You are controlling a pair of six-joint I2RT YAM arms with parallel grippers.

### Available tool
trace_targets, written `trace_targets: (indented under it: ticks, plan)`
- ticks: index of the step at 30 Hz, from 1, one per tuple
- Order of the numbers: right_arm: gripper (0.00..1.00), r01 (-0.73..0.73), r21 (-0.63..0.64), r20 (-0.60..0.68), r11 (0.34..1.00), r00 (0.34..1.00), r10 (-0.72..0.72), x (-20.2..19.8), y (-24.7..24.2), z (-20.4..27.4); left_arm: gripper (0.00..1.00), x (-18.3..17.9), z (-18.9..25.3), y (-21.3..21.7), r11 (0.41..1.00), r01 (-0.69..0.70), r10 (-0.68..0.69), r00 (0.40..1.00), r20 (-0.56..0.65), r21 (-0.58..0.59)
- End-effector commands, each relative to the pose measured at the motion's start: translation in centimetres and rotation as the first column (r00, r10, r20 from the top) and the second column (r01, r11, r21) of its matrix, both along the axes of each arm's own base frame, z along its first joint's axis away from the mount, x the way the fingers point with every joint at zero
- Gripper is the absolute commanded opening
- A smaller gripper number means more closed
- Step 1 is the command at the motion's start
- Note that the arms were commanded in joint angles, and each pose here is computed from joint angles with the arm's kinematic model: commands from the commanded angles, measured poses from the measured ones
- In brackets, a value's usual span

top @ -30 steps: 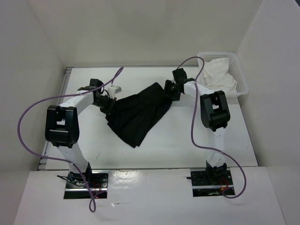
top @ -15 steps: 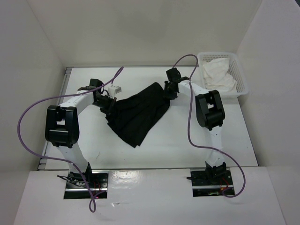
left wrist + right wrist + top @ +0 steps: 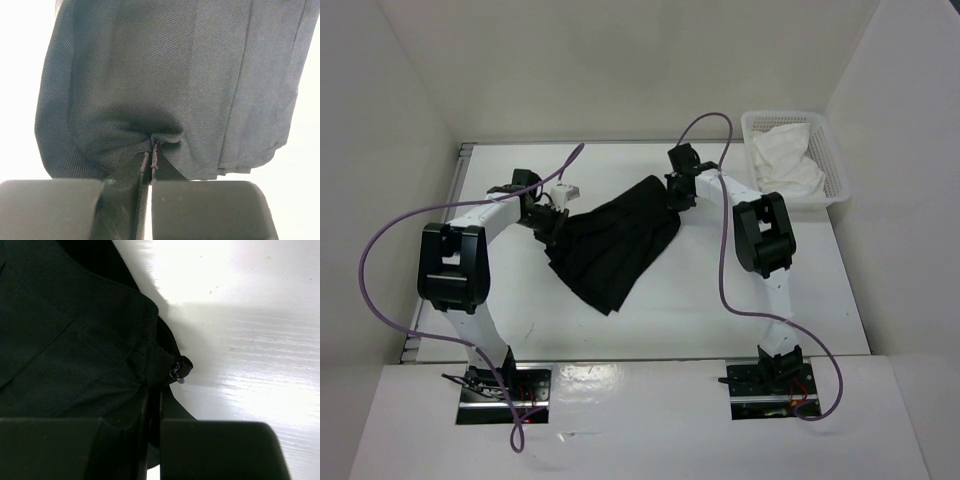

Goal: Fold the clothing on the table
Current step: Fold the skirt

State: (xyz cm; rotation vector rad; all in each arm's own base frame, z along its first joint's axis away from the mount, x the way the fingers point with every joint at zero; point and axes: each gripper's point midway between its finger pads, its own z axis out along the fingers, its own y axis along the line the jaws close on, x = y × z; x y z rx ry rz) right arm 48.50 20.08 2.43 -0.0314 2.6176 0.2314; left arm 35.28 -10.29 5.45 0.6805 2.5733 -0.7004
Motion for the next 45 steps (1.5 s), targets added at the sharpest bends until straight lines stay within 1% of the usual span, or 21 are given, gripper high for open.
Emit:
trace_targets:
  ticks: [1,2,3,5,6,8,11,12,14,15,18,19,21,23,29,31,32,38,39,44,45]
  plan:
    - [0.0,-0.102,-0.065,-0.005,0.993,0.995,0.102,-2.2,0.4,2.3,0.0,-0.2,-0.4,0.0,1.0,0.01,-0.01,1.0,-0.011,-0.015]
    - [0.0,-0.137,-0.073,0.017,0.988,0.99,0.139,-2.3,1.0,3.2,0.0,-0.2,-0.8,0.1,1.0,0.007,-0.007,1.0,-0.019,-0.006]
    - [0.0,-0.151,-0.077,0.062,0.986,0.986,0.155,-2.3,1.2,5.0,0.0,-0.2,-0.8,0.1,1.0,0.007,-0.007,1.0,-0.019,-0.006]
    - [0.0,-0.176,-0.106,0.088,0.979,0.979,0.185,-3.0,1.4,6.3,0.0,-0.2,-0.8,0.1,1.0,0.007,-0.007,1.0,-0.019,-0.006]
    - [0.0,-0.187,-0.124,0.125,0.975,0.971,0.202,-3.0,1.4,7.9,0.0,-0.2,-0.9,0.3,1.0,0.004,-0.004,1.0,-0.019,0.003]
    - [0.0,-0.203,-0.134,0.146,0.97,0.964,0.222,-3.4,1.8,8.9,0.0,0.2,-0.7,0.4,1.0,0.001,-0.001,1.0,-0.008,0.011]
    - [0.0,-0.207,-0.133,0.17,0.969,0.959,0.228,-3.6,1.6,10.2,0.0,1.6,-0.5,1.3,0.997,-0.03,0.027,0.999,0.036,0.066]
    - [0.0,-0.224,-0.142,0.162,0.964,0.956,0.246,-3.9,1.9,9.8,0.0,1.8,-0.3,1.8,0.995,-0.041,0.036,0.998,0.049,0.092]
    - [0.0,-0.223,-0.167,0.185,0.96,0.95,0.253,-4.0,1.3,10.9,0.0,2.4,-0.2,2.0,0.993,-0.056,0.049,0.996,0.071,0.102]
    - [0.0,-0.238,-0.181,0.184,0.954,0.945,0.271,-4.4,1.0,10.7,0.0,2.8,0.1,2.2,0.992,-0.063,0.053,0.995,0.084,0.113]
    - [0.0,-0.286,-0.213,0.235,0.934,0.913,0.333,-5.5,2.3,12.7,0.0,3.2,-1.2,2.3,0.99,-0.07,0.064,0.997,0.045,0.125]
    - [0.0,-0.315,-0.225,0.25,0.922,0.896,0.367,-6.3,3.5,13.3,0.0,3.0,-2.2,2.3,0.99,-0.066,0.064,0.998,0.019,0.128]
    - [0.0,-0.331,-0.261,0.276,0.907,0.874,0.399,-7.1,4.2,14.6,0.0,3.2,-2.2,2.1,0.991,-0.07,0.068,0.998,0.013,0.114]
    - [0.0,-0.361,-0.302,0.31,0.882,0.838,0.449,-8.1,5.8,15.7,0.0,3.0,-2.6,1.7,0.992,-0.058,0.058,0.998,0.001,0.115]
    - [0.0,-0.445,-0.373,0.305,0.814,0.77,0.56,-10.4,8.9,15.7,0.0,2.8,-3.0,1.3,0.992,-0.055,0.056,0.998,-0.014,0.115]
    - [0.0,-0.453,-0.397,0.3,0.798,0.758,0.579,-11.2,9.3,15.4,0.0,2.7,-3.3,1.2,0.993,-0.051,0.054,0.998,-0.024,0.107]
    - [0.0,-0.464,-0.419,0.302,0.781,0.74,0.601,-11.8,10.0,15.2,0.0,2.9,-3.4,1.1,0.993,-0.058,0.061,0.998,-0.03,0.105]
    - [0.0,-0.514,-0.473,0.312,0.715,0.661,0.682,-14.1,13.0,15.6,0.0,2.6,-4.0,0.7,0.995,-0.049,0.054,0.997,-0.052,0.086]
    - [0.0,-0.526,-0.483,0.319,0.7,0.638,0.7,-14.8,14.0,15.8,0.0,2.6,-4.0,0.6,0.996,-0.054,0.059,0.997,-0.058,0.076]
    - [0.0,-0.549,-0.502,0.322,0.668,0.598,0.734,-16.6,16.6,15.5,0.0,2.3,-4.0,-0.1,0.998,-0.039,0.042,0.997,-0.06,0.055]
    - [0.0,-0.565,-0.507,0.327,0.651,0.573,0.752,-17.4,17.5,15.6,0.0,2.3,-4.0,-0.1,0.998,-0.039,0.042,0.997,-0.06,0.055]
